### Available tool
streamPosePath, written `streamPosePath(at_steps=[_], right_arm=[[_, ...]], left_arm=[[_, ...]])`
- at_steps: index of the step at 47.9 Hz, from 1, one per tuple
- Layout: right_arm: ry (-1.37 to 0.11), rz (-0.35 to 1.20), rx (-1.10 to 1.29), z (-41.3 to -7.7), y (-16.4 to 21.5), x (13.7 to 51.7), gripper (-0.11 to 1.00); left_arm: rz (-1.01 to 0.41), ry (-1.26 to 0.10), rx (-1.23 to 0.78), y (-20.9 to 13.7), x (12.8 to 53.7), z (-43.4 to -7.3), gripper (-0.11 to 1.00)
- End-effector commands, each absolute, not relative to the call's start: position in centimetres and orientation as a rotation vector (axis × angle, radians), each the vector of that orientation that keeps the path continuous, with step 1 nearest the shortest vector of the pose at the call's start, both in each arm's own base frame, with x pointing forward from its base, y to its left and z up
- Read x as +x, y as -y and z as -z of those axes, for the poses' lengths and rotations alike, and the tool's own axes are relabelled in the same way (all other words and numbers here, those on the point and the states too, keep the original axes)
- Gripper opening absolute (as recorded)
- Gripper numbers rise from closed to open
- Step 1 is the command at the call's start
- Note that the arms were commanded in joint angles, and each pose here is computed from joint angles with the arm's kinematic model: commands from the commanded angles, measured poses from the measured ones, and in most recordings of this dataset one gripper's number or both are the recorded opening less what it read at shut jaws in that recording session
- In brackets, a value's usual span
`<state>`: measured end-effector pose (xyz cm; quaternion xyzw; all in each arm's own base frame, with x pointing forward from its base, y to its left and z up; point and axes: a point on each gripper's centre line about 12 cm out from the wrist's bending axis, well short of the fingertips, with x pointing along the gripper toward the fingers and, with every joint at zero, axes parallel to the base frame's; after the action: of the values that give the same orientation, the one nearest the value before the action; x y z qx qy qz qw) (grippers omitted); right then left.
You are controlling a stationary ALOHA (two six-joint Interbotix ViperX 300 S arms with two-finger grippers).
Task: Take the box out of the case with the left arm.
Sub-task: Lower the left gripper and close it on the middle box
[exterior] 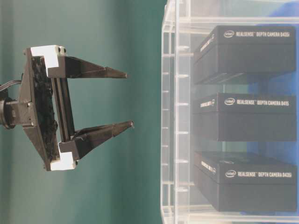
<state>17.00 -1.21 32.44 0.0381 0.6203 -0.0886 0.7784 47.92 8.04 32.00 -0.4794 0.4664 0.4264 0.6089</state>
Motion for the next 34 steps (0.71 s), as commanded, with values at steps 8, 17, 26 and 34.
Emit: streamPosePath(at_steps=[8, 17, 26, 34], right_arm=[[-1.326, 0.194, 0.084, -32.78, 1.25, 17.08, 0.02], [-1.327, 0.194, 0.084, -32.77, 1.25, 17.07, 0.02], [-1.327, 0.194, 0.084, -32.77, 1.25, 17.07, 0.02], [-1.327, 0.194, 0.084, -32.77, 1.25, 17.07, 0.02]], left_arm=[[-0.974, -1.053, -1.11, -8.09, 47.45, -33.21, 0.89], [-0.978, -1.056, -1.108, -8.11, 47.46, -33.04, 0.89], [-0.982, -1.057, -1.107, -8.13, 47.48, -32.92, 0.89], [-0.987, -1.062, -1.105, -8.15, 47.49, -32.45, 0.89]])
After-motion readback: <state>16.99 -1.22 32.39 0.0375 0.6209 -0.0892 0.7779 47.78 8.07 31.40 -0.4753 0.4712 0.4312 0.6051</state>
